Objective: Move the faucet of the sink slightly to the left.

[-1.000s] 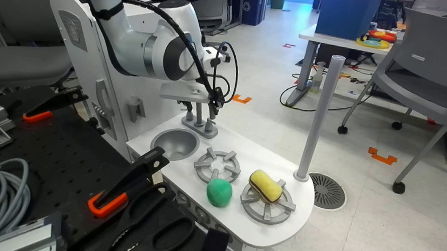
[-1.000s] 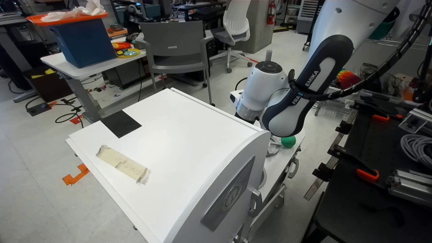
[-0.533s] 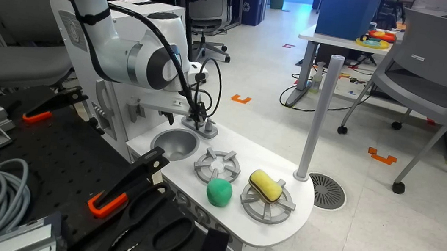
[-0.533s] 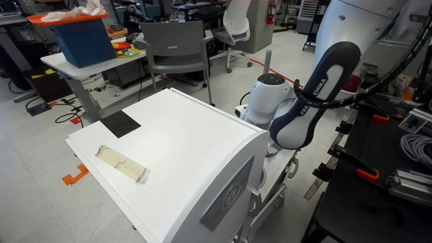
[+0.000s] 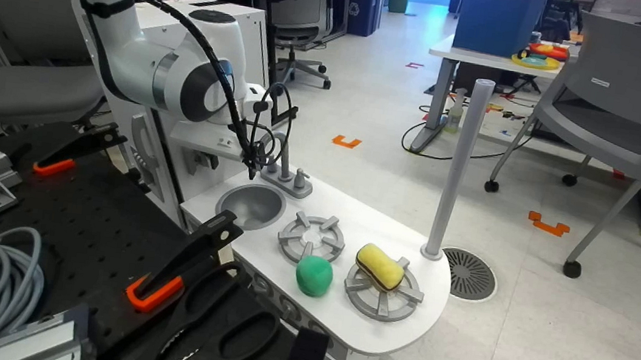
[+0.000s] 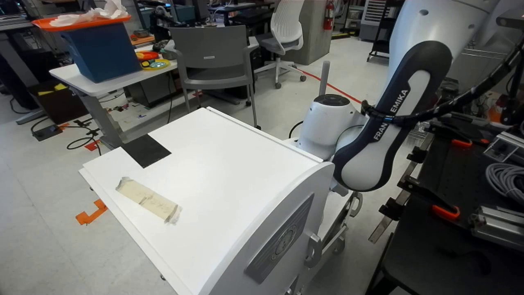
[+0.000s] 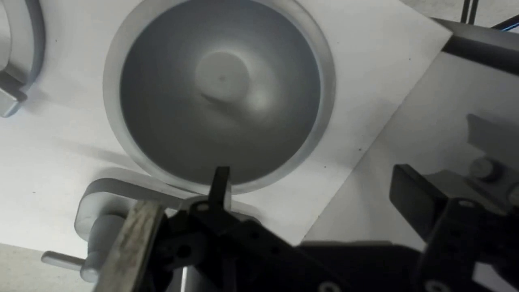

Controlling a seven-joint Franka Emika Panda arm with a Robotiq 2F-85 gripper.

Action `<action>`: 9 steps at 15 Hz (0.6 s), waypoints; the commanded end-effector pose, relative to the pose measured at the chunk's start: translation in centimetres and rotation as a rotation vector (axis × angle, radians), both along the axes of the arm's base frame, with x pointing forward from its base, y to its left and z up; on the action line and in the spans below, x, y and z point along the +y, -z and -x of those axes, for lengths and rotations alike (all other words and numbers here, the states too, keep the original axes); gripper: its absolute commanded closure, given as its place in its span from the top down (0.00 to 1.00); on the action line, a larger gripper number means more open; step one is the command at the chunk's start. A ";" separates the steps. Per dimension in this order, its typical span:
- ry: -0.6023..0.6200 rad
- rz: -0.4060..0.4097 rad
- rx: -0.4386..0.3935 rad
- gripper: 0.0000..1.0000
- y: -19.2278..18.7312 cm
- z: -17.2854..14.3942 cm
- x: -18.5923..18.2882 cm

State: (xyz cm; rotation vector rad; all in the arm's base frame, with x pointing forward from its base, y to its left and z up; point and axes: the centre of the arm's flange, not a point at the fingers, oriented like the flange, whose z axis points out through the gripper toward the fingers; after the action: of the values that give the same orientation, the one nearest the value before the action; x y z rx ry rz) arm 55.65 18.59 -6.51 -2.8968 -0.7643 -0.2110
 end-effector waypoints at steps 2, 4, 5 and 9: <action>0.134 0.059 0.137 1.00 -4.2 1.2 -3.5; 0.203 0.126 0.182 1.00 -5.5 1.0 -7.1; 0.239 0.157 0.207 1.00 -6.3 0.9 -8.6; 0.233 0.151 0.176 1.00 -5.0 -0.3 -9.6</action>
State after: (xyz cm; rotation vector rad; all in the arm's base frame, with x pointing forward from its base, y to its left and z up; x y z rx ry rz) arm 55.95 8.96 -1.53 -3.0907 -0.4304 0.0817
